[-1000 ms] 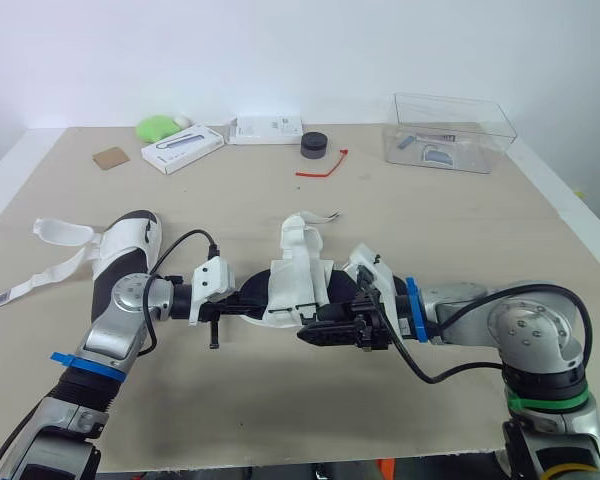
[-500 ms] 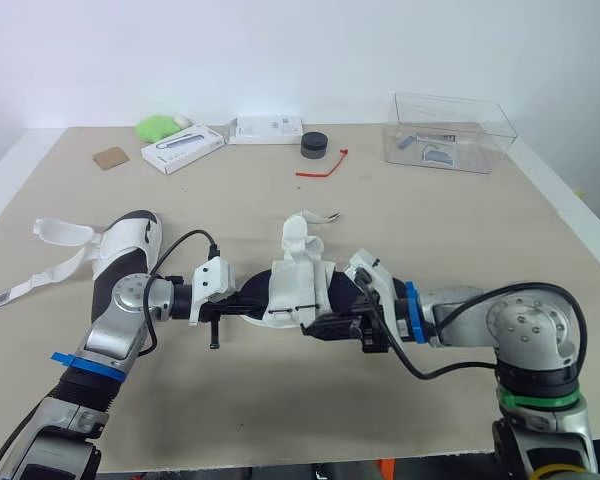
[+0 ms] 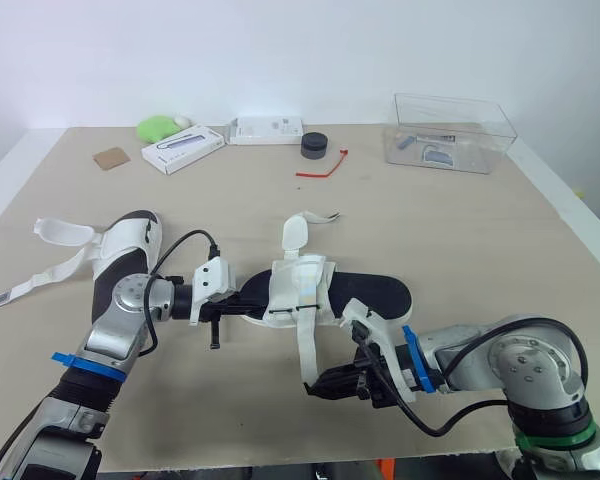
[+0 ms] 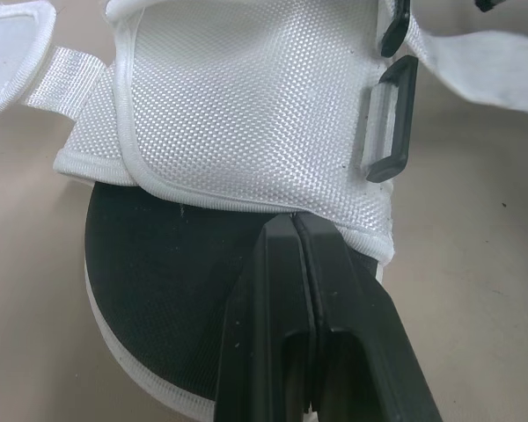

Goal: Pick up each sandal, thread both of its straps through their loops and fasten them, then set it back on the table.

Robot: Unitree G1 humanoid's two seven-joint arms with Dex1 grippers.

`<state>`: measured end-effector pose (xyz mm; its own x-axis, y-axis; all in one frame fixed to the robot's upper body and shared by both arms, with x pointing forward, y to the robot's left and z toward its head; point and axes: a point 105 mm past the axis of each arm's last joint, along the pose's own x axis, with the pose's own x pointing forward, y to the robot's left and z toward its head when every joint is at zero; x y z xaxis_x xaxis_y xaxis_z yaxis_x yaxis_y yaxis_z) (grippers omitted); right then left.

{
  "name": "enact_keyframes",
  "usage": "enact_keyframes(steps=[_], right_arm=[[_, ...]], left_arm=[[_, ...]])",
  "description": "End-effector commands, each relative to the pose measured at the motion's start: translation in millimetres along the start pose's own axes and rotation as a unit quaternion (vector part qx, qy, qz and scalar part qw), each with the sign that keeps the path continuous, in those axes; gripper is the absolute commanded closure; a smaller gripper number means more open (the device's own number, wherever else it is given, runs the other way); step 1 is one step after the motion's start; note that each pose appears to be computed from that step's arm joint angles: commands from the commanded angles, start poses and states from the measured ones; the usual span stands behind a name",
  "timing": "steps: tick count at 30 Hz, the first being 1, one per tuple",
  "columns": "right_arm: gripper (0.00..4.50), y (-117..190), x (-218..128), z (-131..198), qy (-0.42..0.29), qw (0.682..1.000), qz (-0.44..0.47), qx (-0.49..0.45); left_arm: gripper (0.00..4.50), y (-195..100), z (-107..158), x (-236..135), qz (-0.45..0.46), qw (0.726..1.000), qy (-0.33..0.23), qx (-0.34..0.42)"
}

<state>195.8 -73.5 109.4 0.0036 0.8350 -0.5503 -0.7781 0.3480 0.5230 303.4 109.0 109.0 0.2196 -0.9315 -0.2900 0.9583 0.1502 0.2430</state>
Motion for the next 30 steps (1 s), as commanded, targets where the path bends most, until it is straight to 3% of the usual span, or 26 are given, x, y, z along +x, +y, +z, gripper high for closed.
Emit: enact_keyframes(steps=[1, 14, 16, 17, 21, 25, 30], right_arm=[[4.38, 15, -2, -1, 0.008, 0.999, 0.036, -0.019], [4.38, 21, -4, -11, 0.005, 0.999, 0.037, -0.011], [3.70, 26, -9, -7, -0.002, 0.999, 0.040, -0.027], [3.56, 28, -11, -5, -0.002, 0.998, 0.036, -0.041], [1.75, 24, -25, 7, 0.005, 0.990, -0.029, -0.137], [0.03, 20, -40, 27, 0.002, 0.955, -0.085, -0.284], [0.03, 19, -43, 46, -0.019, 0.851, -0.123, -0.511]], left_arm=[[4.50, -4, -7, 1, -0.005, 1.000, 0.011, -0.007], [4.50, -5, -6, 5, -0.021, 1.000, 0.009, -0.011], [4.50, -5, -5, 7, -0.025, 1.000, 0.008, -0.012], [4.50, -5, -5, 7, -0.026, 1.000, 0.007, -0.012], [4.50, -5, -5, 7, -0.029, 0.999, 0.008, -0.012], [4.50, -5, -5, 6, -0.029, 0.999, 0.009, -0.011], [4.50, -5, -5, 6, -0.026, 1.000, 0.009, -0.012]])
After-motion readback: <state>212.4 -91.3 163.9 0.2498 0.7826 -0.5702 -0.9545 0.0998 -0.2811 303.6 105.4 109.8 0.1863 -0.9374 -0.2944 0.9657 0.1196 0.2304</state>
